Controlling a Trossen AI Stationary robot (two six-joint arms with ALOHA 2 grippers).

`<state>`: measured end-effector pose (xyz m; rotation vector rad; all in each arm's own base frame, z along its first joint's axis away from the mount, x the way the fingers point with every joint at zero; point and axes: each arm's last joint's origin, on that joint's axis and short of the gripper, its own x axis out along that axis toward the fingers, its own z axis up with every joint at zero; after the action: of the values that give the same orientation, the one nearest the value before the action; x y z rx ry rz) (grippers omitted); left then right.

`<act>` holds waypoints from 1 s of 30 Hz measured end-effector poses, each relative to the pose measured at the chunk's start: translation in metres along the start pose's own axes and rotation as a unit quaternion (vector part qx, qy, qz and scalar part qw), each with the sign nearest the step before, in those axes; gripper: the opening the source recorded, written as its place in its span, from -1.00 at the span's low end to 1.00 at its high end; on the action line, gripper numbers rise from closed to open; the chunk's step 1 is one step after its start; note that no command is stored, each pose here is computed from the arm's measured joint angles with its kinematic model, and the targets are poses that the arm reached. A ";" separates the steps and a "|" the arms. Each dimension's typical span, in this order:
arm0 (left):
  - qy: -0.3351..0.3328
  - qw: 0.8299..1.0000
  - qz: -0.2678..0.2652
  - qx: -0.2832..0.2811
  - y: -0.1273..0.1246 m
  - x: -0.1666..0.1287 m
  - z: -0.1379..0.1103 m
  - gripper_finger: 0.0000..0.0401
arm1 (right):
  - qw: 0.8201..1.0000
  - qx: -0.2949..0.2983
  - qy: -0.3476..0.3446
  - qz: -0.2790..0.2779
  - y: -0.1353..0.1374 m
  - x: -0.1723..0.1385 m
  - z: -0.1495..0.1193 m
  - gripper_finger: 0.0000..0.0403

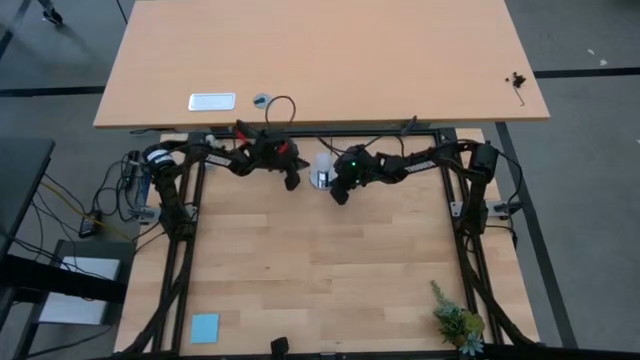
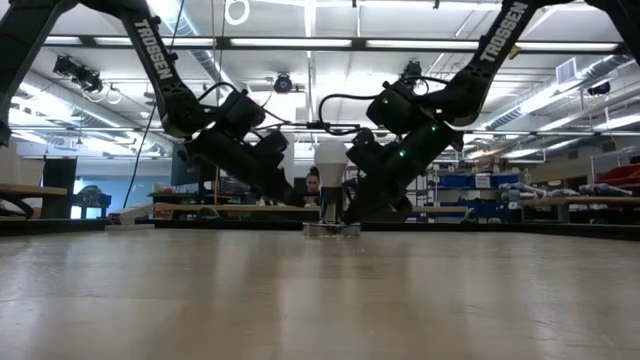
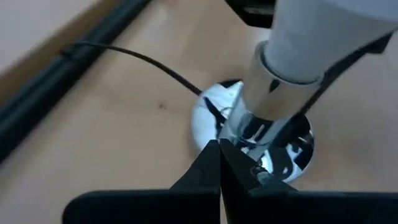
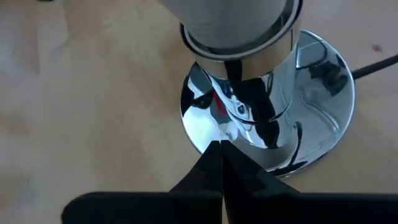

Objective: Screw lightbulb
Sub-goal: Adjust the silver lamp

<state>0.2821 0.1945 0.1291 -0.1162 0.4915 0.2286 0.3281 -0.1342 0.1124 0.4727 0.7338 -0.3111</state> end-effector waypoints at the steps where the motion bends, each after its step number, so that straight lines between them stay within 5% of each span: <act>1: 0.004 1.000 -0.001 0.002 -0.003 0.001 -0.001 -1.00 | 1.000 -0.002 0.001 0.003 0.002 0.000 -0.001 -0.98; 30: 0.010 1.000 0.022 0.014 -0.038 0.013 -0.002 -1.00 | 0.999 -0.030 0.002 0.022 0.021 -0.019 0.004 -0.98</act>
<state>0.3020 0.1601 0.1233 -0.0808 0.5173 0.2632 0.3261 -0.1166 0.1345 0.4322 0.7331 -0.2465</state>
